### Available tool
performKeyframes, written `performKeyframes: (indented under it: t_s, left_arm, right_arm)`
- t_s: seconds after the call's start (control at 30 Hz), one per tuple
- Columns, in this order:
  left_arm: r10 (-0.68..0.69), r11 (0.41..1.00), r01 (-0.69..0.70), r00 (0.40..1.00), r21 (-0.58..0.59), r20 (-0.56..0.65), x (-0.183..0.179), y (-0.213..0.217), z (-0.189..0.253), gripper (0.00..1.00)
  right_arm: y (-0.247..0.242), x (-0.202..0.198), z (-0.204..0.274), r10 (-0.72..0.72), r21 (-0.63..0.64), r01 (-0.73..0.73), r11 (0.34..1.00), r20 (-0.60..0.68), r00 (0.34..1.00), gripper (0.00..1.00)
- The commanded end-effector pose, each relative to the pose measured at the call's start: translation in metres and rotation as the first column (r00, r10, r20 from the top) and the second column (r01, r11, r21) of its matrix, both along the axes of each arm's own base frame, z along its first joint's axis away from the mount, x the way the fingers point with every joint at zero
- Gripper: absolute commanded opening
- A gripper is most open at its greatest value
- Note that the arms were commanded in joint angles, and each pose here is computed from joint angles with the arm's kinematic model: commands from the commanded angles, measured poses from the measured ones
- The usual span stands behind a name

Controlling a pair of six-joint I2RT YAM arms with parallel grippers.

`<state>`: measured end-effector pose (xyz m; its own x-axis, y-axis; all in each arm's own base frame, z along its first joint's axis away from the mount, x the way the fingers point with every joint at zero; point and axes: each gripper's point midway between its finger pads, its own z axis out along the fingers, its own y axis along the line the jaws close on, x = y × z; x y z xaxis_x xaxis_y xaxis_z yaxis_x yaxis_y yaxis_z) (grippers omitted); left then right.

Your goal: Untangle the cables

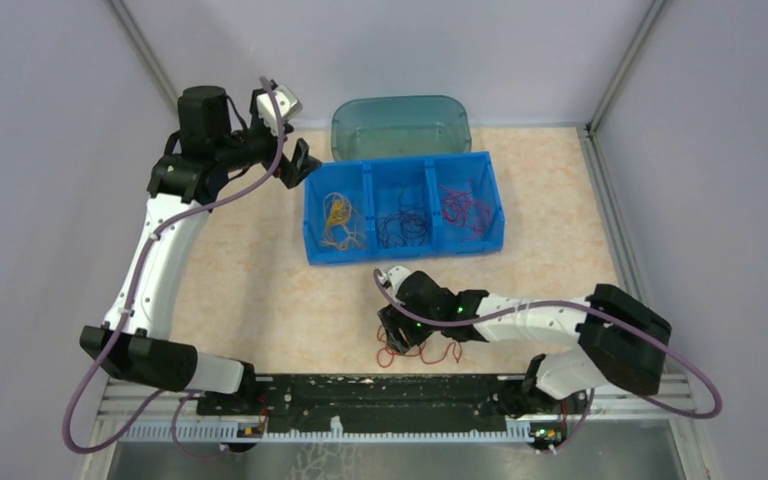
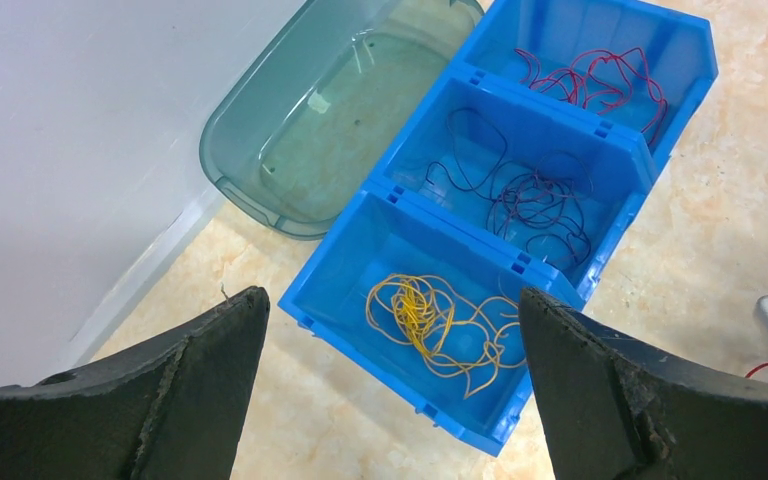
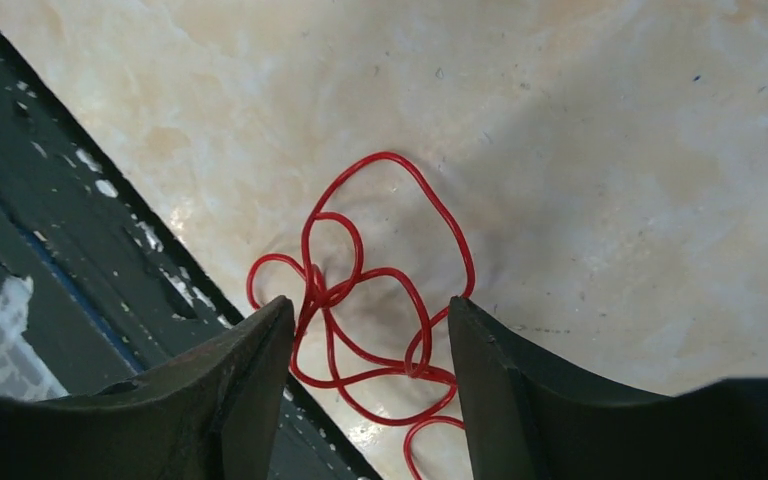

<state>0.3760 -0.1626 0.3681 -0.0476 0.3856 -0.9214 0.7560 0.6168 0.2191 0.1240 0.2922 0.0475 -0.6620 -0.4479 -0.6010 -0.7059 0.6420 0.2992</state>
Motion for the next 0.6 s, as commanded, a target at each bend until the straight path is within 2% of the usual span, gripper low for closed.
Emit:
performKeyframes:
  t_s: [0.0, 0.1, 0.23, 0.3, 0.33, 0.43, 0.57]
  left_arm:
    - [0.008, 1.000, -0.008, 0.999, -0.007, 0.032, -0.006, 0.003, 0.008, 0.99]
    - [-0.016, 0.999, 0.017, 1.000, -0.030, 0.022, -0.011, -0.002, 0.010, 0.99]
    - [-0.020, 0.999, 0.021, 0.999, -0.031, 0.029, -0.013, -0.002, 0.008, 0.99]
    - [-0.014, 1.000, 0.014, 1.000, -0.021, 0.026, -0.011, -0.001, 0.003, 0.99]
    - [-0.010, 1.000, 0.010, 1.000, -0.018, 0.017, -0.011, 0.000, -0.001, 0.99]
    - [-0.007, 1.000, 0.007, 1.000, -0.015, 0.004, -0.012, 0.001, -0.004, 0.99]
    - [0.015, 1.000, -0.015, 1.000, -0.013, -0.006, -0.013, 0.004, -0.005, 0.99]
  right_arm:
    - [0.019, 0.002, -0.004, 0.032, 0.001, -0.032, 0.999, 0.016, 0.999, 0.56]
    - [0.020, 0.004, -0.008, 0.030, -0.022, -0.029, 0.999, 0.016, 0.999, 0.45]
    - [0.022, 0.014, 0.017, -0.025, 0.035, 0.023, 0.999, 0.066, 0.997, 0.14]
    - [0.022, 0.019, 0.038, -0.052, 0.070, 0.046, 0.997, 0.091, 0.994, 0.03]
    - [0.023, 0.022, 0.051, -0.065, 0.091, 0.056, 0.994, 0.102, 0.993, 0.00]
    - [0.019, 0.040, 0.105, -0.134, 0.192, 0.105, 0.976, 0.142, 0.981, 0.00]
    - [-0.010, 0.081, 0.187, -0.284, 0.351, 0.202, 0.914, 0.200, 0.938, 0.00]
